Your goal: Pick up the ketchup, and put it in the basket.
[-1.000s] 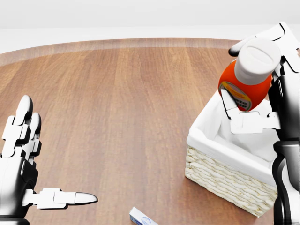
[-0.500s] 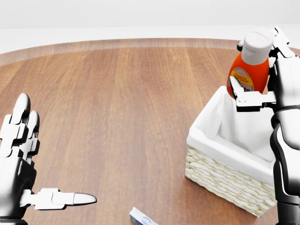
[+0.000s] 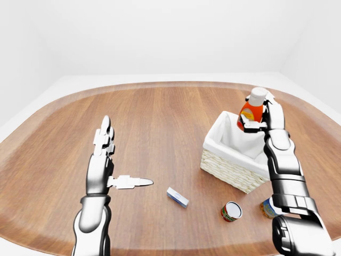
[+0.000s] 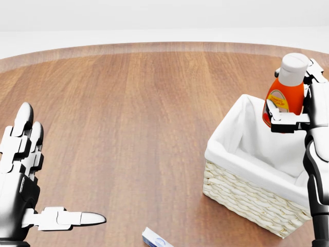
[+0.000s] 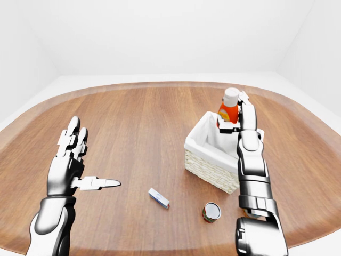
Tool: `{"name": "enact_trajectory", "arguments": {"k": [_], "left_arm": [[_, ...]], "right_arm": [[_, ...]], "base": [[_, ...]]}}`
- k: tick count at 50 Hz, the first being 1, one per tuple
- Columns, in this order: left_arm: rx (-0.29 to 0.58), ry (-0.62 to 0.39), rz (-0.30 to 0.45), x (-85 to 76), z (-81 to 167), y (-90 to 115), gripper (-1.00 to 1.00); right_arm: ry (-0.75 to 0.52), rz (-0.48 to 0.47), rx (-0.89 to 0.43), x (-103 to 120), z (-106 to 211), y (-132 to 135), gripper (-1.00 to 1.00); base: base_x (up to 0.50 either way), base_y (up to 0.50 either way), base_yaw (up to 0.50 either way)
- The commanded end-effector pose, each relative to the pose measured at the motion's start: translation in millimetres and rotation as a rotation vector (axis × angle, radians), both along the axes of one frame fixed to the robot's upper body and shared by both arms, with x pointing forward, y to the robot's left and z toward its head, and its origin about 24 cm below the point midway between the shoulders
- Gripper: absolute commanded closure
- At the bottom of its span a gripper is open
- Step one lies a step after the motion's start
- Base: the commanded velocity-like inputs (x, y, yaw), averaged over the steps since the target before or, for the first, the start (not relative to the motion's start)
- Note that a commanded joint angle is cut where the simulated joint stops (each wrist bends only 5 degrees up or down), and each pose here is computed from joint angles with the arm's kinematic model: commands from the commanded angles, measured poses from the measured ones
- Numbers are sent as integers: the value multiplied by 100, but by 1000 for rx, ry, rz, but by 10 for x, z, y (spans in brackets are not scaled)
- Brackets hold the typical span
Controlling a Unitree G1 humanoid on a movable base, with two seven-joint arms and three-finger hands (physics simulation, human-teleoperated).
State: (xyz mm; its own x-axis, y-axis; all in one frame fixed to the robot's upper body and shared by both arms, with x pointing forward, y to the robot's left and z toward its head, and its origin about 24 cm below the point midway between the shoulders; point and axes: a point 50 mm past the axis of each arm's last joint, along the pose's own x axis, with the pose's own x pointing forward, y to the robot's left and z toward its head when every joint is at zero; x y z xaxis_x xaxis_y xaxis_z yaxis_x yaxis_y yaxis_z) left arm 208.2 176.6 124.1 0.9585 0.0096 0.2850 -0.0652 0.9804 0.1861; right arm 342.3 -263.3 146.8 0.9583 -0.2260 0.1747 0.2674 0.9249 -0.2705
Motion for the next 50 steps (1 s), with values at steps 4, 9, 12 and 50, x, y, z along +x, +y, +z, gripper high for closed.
{"name": "enact_trajectory", "arguments": {"k": [4,9,12,50], "left_arm": [[1,1,-2,-5,-1,-4,-100],[1,4,-3,-5,-7,-5,-100],[0,7,-4,-3,-14,-8,-100],[-2,-15,-1,-14,34,14,-100]], "right_arm": [[13,-26,21,6,-29,-64,100],[10,-23,17,7,-20,-56,100],[9,-26,10,11,-9,-60,100],[105,-24,-345,-59,41,-132,100]], "base": [[0,0,0],[0,0,0],[0,0,0],[0,0,0]]}}
